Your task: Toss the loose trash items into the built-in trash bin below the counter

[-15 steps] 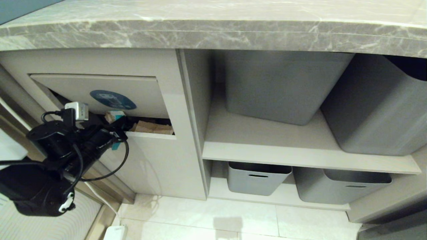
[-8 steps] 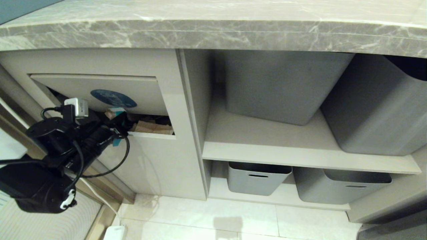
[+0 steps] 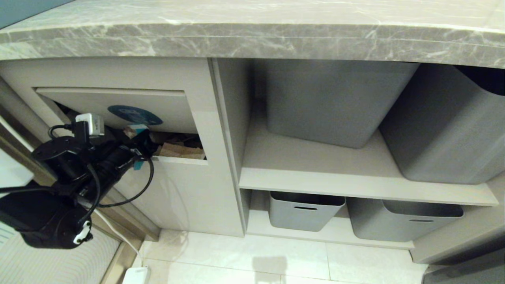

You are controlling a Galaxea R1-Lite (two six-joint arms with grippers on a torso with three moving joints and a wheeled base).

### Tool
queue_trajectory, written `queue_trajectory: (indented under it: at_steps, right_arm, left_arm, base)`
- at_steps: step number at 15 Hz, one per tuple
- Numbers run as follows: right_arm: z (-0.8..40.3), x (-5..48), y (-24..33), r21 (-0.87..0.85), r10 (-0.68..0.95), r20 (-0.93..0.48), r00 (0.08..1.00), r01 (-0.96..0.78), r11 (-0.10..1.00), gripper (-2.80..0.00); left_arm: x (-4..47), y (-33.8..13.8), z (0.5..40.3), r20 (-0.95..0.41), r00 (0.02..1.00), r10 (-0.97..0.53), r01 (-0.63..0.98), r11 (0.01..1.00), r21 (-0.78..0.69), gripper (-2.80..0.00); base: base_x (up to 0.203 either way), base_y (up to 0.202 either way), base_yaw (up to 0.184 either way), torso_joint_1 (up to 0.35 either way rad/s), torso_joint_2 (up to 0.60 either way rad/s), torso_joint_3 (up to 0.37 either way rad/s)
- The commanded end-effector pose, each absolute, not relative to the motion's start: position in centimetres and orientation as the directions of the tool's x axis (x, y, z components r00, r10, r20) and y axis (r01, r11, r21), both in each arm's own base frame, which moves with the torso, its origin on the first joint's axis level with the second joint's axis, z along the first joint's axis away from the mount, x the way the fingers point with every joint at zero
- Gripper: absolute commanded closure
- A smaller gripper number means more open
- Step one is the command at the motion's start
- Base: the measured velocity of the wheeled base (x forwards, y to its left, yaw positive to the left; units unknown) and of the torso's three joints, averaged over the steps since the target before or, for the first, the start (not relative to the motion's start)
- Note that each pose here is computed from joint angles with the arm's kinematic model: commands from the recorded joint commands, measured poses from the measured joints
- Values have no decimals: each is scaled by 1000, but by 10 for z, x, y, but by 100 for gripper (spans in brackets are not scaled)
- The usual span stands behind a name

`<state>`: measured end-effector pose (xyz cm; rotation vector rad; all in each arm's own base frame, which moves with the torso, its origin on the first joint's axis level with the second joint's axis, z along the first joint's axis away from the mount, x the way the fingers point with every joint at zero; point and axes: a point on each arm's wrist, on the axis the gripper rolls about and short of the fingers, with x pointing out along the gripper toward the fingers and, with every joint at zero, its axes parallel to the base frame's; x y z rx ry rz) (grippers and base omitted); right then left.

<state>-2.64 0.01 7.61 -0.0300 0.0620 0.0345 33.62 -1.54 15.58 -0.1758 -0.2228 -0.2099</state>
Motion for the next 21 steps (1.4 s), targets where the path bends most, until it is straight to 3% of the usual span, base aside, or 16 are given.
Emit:
queue_trajectory:
  at_steps: [1, 3, 4, 21]
  right_arm:
    - [76, -26, 0, -29, 35, -64, 997, -37, 999, 0]
    - [76, -26, 0, -29, 35, -64, 997, -37, 999, 0]
    - [76, -26, 0, -29, 35, -64, 997, -37, 999, 0]
    - [76, -26, 0, -29, 34, -64, 997, -36, 999, 0]
  left_arm:
    - [340, -16, 156, 251, 955, -156, 198, 968, -154, 0]
    - [340, -21, 155, 247, 961, -122, 166, 972, -165, 0]
    - [340, -22, 152, 237, 964, -119, 162, 972, -170, -280]
    - [339, -27, 153, 241, 968, -74, 122, 975, -188, -280]
  base:
    - [0, 0, 0, 0, 0, 0]
    - [0, 0, 0, 0, 0, 0]
    - [0, 0, 0, 0, 0, 0]
    - [0, 0, 0, 0, 0, 0]
